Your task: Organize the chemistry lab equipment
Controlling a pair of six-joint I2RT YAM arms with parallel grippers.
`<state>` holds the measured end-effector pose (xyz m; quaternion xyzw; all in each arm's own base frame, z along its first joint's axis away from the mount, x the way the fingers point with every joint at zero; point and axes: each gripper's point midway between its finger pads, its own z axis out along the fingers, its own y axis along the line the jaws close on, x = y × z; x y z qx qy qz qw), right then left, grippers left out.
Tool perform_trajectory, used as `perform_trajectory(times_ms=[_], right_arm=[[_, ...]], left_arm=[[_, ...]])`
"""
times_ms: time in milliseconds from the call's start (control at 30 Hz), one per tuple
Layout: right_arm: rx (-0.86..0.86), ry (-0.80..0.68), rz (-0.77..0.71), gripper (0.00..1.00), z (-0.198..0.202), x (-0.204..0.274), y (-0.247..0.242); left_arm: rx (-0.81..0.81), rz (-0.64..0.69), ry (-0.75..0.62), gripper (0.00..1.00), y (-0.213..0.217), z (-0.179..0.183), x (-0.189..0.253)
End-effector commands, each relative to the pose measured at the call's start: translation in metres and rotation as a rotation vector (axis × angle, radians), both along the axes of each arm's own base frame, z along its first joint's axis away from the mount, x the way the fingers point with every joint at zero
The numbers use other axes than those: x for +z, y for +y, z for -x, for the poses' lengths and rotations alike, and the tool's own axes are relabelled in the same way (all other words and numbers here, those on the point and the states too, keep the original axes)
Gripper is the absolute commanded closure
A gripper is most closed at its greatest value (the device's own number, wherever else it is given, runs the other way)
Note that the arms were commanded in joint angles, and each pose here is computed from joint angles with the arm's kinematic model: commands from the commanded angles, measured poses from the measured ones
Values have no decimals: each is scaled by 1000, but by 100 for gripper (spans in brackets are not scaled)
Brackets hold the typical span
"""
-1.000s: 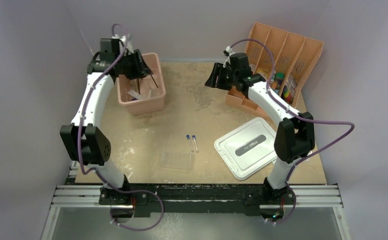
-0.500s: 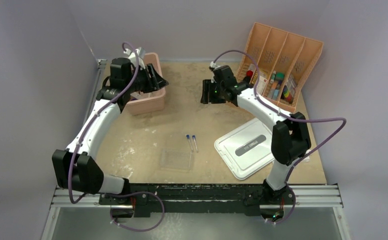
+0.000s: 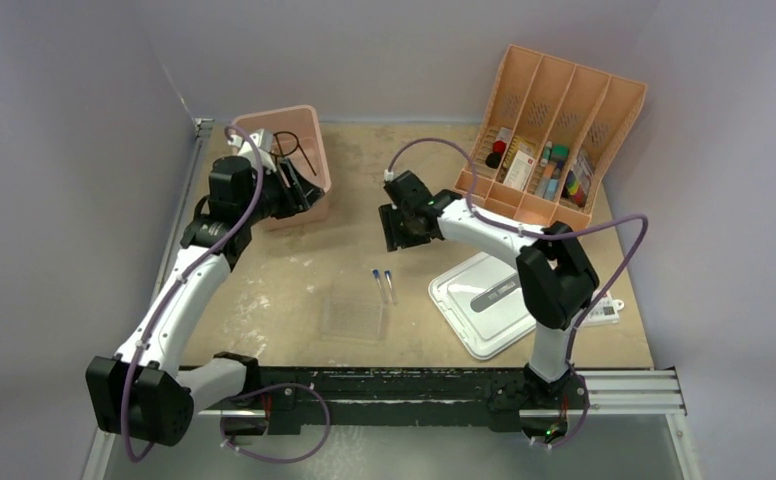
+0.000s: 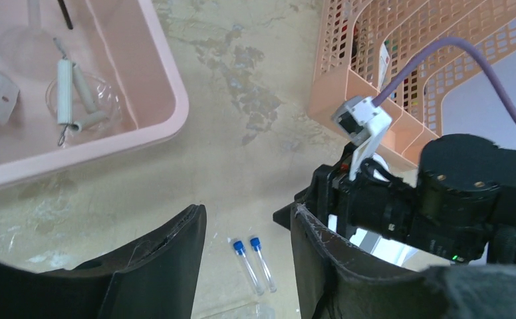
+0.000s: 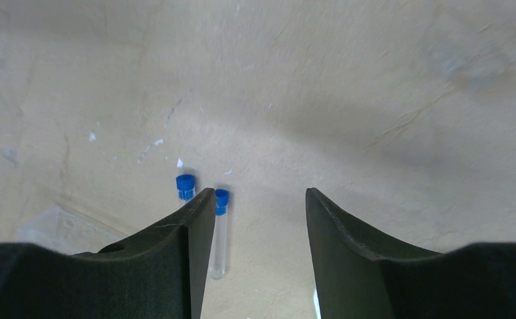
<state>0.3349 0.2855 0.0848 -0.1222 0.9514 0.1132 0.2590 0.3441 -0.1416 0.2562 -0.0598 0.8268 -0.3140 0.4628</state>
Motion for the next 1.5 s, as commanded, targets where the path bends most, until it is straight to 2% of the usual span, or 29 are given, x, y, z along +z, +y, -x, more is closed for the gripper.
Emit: perform_trajectory(times_ms=[0, 200, 467, 600, 733, 933, 1000, 1333, 1467], right_arm=[[-4, 39, 37, 47, 23, -13, 6], [33, 114, 50, 52, 43, -36, 20], [115, 163, 115, 55, 50, -45, 16], [157, 181, 112, 58, 55, -47, 17], [169, 192, 105, 59, 59, -47, 17], [130, 230, 129, 65, 64, -57, 12], [126, 232, 132, 67, 64, -59, 11], [105, 210, 136, 79, 58, -63, 11], [67, 155, 117, 80, 51, -59, 10]], left_arm=[[47, 6, -43, 50, 8, 8, 12], [93, -44, 8, 47, 21, 24, -6], [118, -127, 305, 46, 36, 75, -87], [151, -138, 375, 47, 42, 90, -115], [273, -183, 455, 51, 61, 94, -131], [396, -218, 693, 61, 71, 122, -178], [396, -242, 733, 65, 69, 130, -188], [267, -359, 843, 64, 31, 155, -222], [223, -387, 873, 68, 19, 160, -237]])
